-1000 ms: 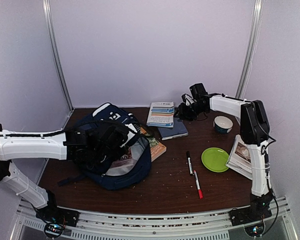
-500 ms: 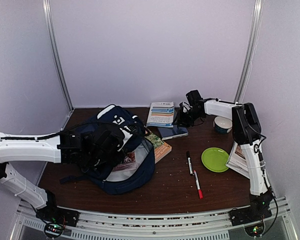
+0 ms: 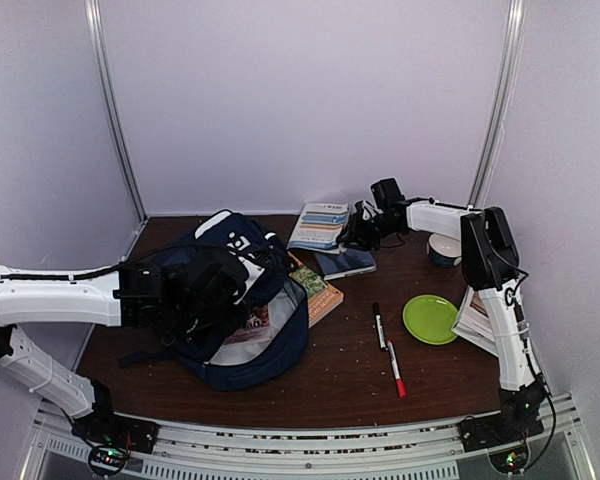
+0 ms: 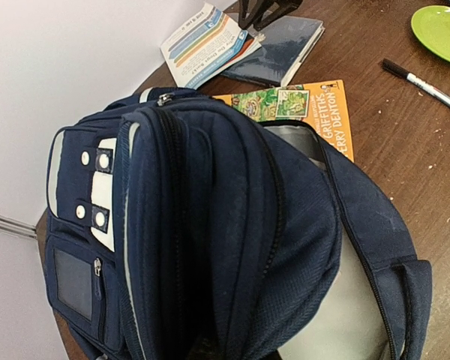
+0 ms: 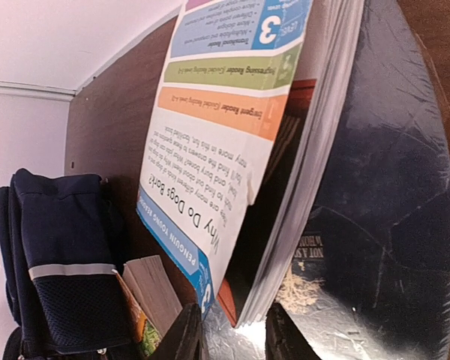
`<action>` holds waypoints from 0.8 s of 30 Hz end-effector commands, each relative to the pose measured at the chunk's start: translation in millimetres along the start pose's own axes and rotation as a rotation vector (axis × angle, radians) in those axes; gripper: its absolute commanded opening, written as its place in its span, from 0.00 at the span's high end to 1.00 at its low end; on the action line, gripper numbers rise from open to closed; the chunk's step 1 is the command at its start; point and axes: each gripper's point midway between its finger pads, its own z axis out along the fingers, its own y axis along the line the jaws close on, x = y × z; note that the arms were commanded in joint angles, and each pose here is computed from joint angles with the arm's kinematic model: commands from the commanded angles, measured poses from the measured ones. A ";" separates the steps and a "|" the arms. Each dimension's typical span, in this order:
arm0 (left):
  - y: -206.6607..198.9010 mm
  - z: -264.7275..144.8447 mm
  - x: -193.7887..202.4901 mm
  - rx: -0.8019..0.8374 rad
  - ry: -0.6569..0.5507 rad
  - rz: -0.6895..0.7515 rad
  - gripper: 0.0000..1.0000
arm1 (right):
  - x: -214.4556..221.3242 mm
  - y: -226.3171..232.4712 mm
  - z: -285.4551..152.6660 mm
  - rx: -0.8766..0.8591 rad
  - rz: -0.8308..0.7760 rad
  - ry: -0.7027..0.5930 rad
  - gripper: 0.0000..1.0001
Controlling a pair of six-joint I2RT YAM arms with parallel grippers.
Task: Pack the student bag
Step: Move the book to the book.
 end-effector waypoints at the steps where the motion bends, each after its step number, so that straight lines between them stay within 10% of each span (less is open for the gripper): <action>1: -0.7 -6.4 -25.8 0.015 -0.067 -0.044 1.00 | 2.0 9.8 8.0 -0.068 0.039 0.000 0.70; 24: -0.3 -5.1 -22.7 0.007 -0.052 -0.028 1.00 | 16.2 31.3 -0.5 -0.202 0.118 0.009 0.63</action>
